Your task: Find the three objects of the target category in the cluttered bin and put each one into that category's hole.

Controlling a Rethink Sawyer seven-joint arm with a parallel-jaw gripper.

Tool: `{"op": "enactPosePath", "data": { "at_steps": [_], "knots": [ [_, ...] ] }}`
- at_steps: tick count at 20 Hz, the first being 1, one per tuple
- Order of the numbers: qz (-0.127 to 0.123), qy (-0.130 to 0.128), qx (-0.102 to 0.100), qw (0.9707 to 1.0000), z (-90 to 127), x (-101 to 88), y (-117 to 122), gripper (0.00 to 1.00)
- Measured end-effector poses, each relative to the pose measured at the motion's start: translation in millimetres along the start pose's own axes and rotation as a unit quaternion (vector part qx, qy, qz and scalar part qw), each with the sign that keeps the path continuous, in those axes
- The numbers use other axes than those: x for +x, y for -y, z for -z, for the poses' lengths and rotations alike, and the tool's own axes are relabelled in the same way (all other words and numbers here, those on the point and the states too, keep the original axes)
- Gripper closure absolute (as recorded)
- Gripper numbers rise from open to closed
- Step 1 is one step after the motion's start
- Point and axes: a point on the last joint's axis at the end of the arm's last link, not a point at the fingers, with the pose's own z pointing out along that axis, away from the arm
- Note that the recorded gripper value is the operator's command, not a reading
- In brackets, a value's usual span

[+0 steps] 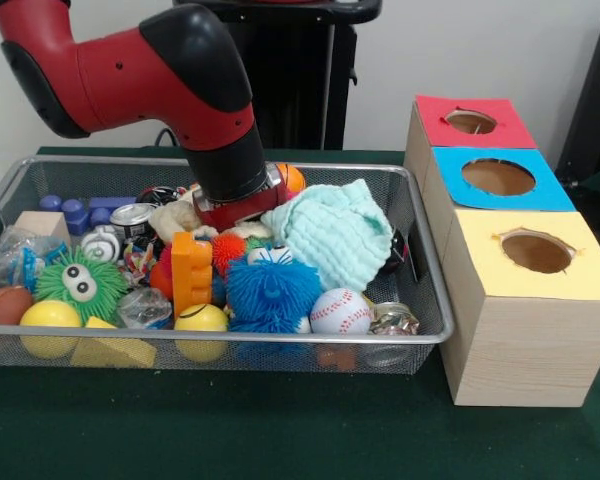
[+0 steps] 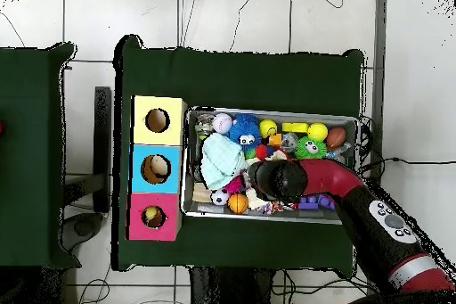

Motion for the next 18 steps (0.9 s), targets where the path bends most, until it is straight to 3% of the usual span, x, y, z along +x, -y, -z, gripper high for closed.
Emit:
{"op": "enactPosePath", "data": {
  "at_steps": [18],
  "knots": [
    [0.020, -0.019, 0.015, 0.9995, 10, -6.0, -8, 1.00]
  ]
}}
